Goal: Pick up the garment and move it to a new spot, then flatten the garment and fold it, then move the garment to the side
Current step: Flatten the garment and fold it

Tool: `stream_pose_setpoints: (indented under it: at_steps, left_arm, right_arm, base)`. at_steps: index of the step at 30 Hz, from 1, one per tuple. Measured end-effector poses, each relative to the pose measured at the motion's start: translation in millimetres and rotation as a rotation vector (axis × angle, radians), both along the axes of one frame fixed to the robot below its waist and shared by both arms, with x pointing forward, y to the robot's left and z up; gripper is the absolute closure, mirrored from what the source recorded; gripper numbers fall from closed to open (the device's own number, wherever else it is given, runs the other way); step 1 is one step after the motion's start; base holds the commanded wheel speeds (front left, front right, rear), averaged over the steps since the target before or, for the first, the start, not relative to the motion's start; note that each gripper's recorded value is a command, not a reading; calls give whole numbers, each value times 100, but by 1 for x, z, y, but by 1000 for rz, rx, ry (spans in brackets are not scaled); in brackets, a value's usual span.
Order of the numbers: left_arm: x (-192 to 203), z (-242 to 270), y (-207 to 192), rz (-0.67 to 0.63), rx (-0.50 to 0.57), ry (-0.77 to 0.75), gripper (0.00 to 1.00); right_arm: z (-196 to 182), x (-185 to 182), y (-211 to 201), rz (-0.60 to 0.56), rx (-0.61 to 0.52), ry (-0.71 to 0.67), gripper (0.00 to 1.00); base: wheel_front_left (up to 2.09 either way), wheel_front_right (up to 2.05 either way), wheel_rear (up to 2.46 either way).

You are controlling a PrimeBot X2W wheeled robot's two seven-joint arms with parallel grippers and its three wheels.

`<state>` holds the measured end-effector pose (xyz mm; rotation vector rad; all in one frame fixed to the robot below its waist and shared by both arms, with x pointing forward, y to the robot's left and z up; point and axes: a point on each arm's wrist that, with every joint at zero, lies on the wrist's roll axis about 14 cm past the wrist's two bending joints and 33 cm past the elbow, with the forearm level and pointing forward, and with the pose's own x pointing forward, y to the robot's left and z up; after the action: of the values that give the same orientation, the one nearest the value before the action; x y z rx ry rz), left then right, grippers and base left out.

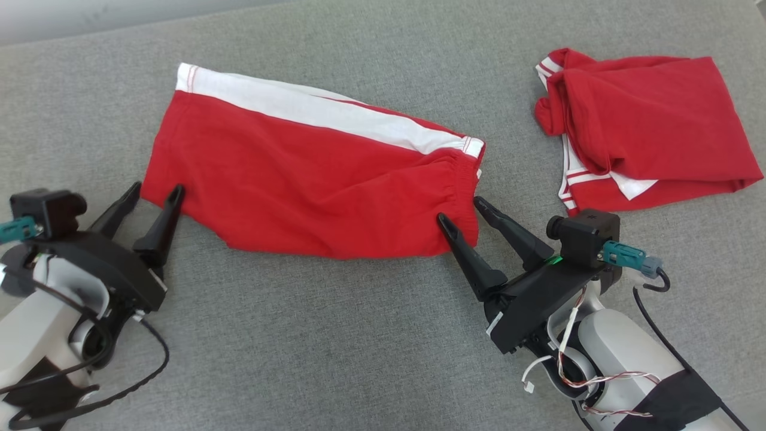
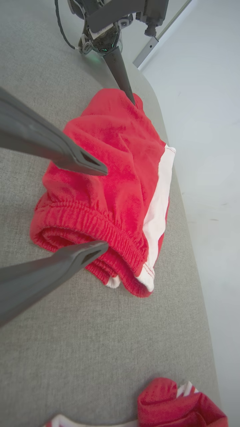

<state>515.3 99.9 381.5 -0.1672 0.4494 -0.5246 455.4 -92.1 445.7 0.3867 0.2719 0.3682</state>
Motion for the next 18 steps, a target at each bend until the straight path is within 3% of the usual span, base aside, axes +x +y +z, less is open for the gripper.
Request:
stream_pose_setpoints:
  at_steps: [3, 4, 5, 6, 18]
  left_arm:
    - [2, -1, -9, -16, -14, 2, 0]
    - [3, -1, -11, -20, -14, 2, 32]
    - [3, -1, -11, -21, -14, 2, 71]
    - [3, -2, -11, -22, -13, 4, 100]
    - [-6, -9, -15, -71, 9, 25, 100]
  right_arm:
    - [-5, 0, -4, -9, -16, 15, 0]
    - [-7, -1, -3, -4, -22, 18, 0]
    - [-8, -1, -2, 0, -26, 20, 0]
    - [-9, -2, -1, 3, -36, 22, 0]
    - [-39, -10, 3, 45, -198, 70, 0]
  base:
    - [0, 0, 0]
    - [0, 0, 0]
    - [0, 0, 0]
    - [0, 0, 0]
    - [0, 0, 0]
